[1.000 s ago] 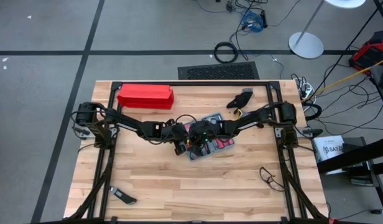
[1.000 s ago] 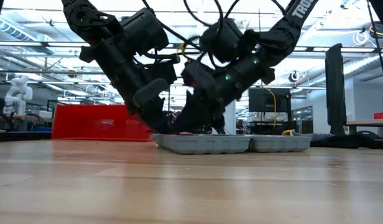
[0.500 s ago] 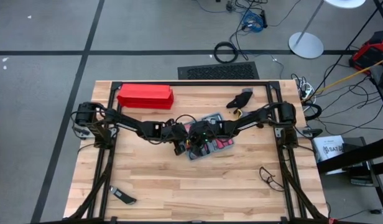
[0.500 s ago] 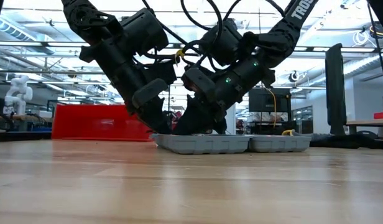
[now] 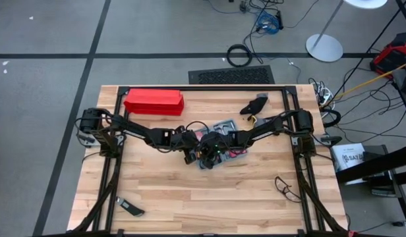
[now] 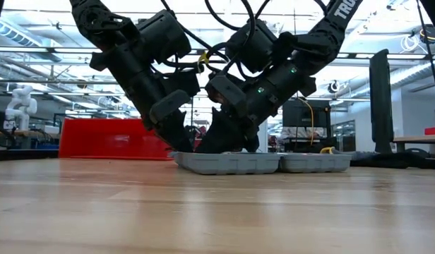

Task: Prefit tool cases
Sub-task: Put the orange hex key set into the gray pre-fit tool case

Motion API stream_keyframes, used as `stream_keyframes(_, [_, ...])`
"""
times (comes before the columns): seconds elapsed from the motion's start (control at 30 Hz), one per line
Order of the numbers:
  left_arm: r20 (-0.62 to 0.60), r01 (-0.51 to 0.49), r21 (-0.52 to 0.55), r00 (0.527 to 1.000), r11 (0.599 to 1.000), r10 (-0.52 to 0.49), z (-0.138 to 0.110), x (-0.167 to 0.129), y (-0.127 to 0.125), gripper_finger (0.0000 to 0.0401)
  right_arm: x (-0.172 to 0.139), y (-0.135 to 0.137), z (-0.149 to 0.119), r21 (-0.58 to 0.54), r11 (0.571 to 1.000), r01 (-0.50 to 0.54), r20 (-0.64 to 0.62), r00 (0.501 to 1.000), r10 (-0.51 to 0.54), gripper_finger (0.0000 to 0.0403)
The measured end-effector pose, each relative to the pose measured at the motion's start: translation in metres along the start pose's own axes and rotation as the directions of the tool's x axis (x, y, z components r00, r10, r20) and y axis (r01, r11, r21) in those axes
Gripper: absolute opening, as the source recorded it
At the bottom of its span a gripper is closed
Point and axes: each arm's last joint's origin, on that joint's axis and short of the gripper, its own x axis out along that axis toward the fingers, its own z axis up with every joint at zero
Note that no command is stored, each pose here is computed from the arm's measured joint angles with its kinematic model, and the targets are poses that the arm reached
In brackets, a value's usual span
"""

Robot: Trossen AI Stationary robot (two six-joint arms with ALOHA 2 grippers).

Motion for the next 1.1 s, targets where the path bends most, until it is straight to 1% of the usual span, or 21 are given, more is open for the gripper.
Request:
stream_keyframes(0.17, [0.000, 0.000, 0.000, 1.000, 1.000, 0.000, 0.000, 0.000, 0.000, 0.0000, -0.014, 0.005, 0.009, -0.015, 1.000, -0.010, 0.027, 1.000, 0.011, 0.0000])
stream_keyframes(0.27, [-0.001, 0.000, 0.000, 1.000, 1.000, 0.000, 0.000, 0.000, 0.000, 0.0000, -0.024, 0.010, 0.021, -0.025, 1.000, -0.007, 0.087, 0.996, 0.009, 0.0000])
stream_keyframes(0.4, [-0.001, 0.000, 0.000, 1.000, 1.000, 0.000, 0.000, 0.000, 0.000, 0.0000, -0.021, 0.007, 0.017, -0.029, 0.999, 0.016, 0.072, 0.997, -0.014, 0.0000])
stream_keyframes(0.53, [0.000, 0.000, 0.000, 1.000, 1.000, 0.000, 0.000, 0.000, 0.000, 0.0000, -0.018, 0.006, 0.017, -0.028, 0.999, 0.022, 0.085, 0.996, -0.020, 0.0000])
stream_keyframes(0.6, [-0.001, 0.000, 0.000, 1.000, 1.000, 0.000, 0.000, 0.000, 0.000, 0.0000, -0.016, 0.003, 0.014, -0.026, 0.998, 0.054, 0.070, 0.996, -0.052, 0.0000])
stream_keyframes(0.67, [-0.001, 0.001, 0.000, 1.000, 1.000, -0.001, 0.000, 0.000, 0.000, 0.0000, -0.014, 0.000, 0.014, -0.024, 0.998, 0.058, 0.075, 0.996, -0.056, 0.0000])
stream_keyframes(0.77, [-0.002, 0.000, 0.000, 1.000, 1.000, 0.000, 0.000, 0.000, 0.000, 0.0000, -0.011, -0.004, 0.012, -0.015, 0.997, 0.071, 0.063, 0.996, -0.070, 0.0000])
stream_keyframes(0.87, [-0.004, -0.001, 0.000, 1.000, 1.000, 0.001, 0.000, 0.000, 0.000, 0.0000, -0.010, -0.006, 0.008, -0.013, 0.996, 0.088, 0.027, 0.996, -0.088, 0.0000])
stream_keyframes(1.1, [0.004, 0.003, 0.000, 1.000, 1.000, -0.003, 0.001, -0.002, 0.000, 0.0000, -0.011, -0.003, 0.010, -0.015, 0.997, 0.072, 0.048, 0.996, -0.071, 0.0000])
